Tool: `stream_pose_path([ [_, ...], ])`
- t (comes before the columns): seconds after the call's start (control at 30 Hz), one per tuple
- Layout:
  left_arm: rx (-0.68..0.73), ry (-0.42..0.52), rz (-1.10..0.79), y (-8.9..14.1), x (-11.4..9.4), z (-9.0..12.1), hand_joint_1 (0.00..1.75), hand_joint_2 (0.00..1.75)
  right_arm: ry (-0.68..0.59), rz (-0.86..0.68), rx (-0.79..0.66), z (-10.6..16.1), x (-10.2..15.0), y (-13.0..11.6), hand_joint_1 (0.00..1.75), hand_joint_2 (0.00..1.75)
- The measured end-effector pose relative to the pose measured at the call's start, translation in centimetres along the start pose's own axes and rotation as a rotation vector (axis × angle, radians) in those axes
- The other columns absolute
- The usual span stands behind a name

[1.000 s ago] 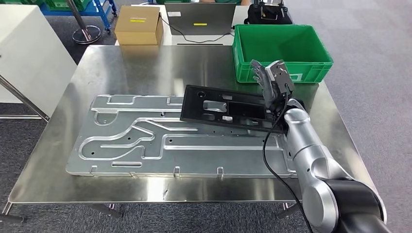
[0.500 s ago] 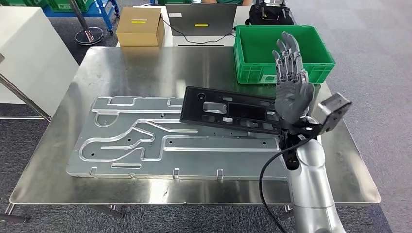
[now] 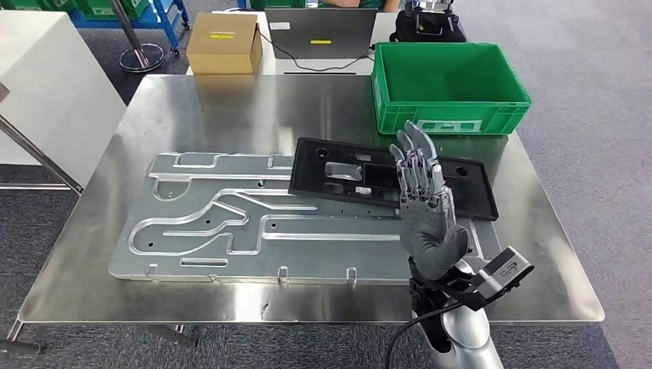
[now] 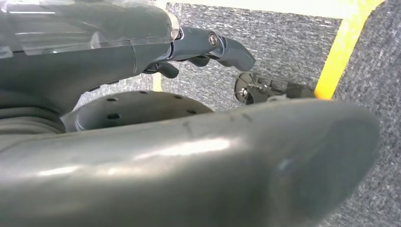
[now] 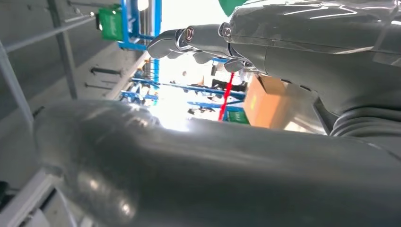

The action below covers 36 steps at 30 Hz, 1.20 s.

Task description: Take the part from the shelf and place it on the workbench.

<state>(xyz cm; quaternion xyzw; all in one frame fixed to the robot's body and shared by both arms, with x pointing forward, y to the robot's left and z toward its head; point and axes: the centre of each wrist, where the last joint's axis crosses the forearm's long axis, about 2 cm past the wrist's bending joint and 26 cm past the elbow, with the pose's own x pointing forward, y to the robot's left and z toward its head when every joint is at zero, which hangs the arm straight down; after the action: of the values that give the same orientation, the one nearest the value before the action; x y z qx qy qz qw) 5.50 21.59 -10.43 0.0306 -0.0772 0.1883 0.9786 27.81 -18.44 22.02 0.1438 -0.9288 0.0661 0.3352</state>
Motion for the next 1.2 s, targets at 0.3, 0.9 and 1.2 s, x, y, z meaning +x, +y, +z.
stream_pose_path([
  [0.3,0.007,-0.009,0.0,0.9,0.3,-0.2,0.0,0.0,0.031,-0.039,-0.025,1.9,0.0,0.5,0.0,0.0],
  [0.9,0.016,-0.041,-0.017,2.0,0.9,-0.5,0.0,0.0,0.037,-0.078,-0.061,3.9,-0.1,1.5,0.0,0.0],
  [1.2,0.012,-0.056,-0.048,2.3,1.2,-0.6,0.0,0.0,0.069,-0.06,-0.096,5.3,0.1,1.2,0.0,0.0],
])
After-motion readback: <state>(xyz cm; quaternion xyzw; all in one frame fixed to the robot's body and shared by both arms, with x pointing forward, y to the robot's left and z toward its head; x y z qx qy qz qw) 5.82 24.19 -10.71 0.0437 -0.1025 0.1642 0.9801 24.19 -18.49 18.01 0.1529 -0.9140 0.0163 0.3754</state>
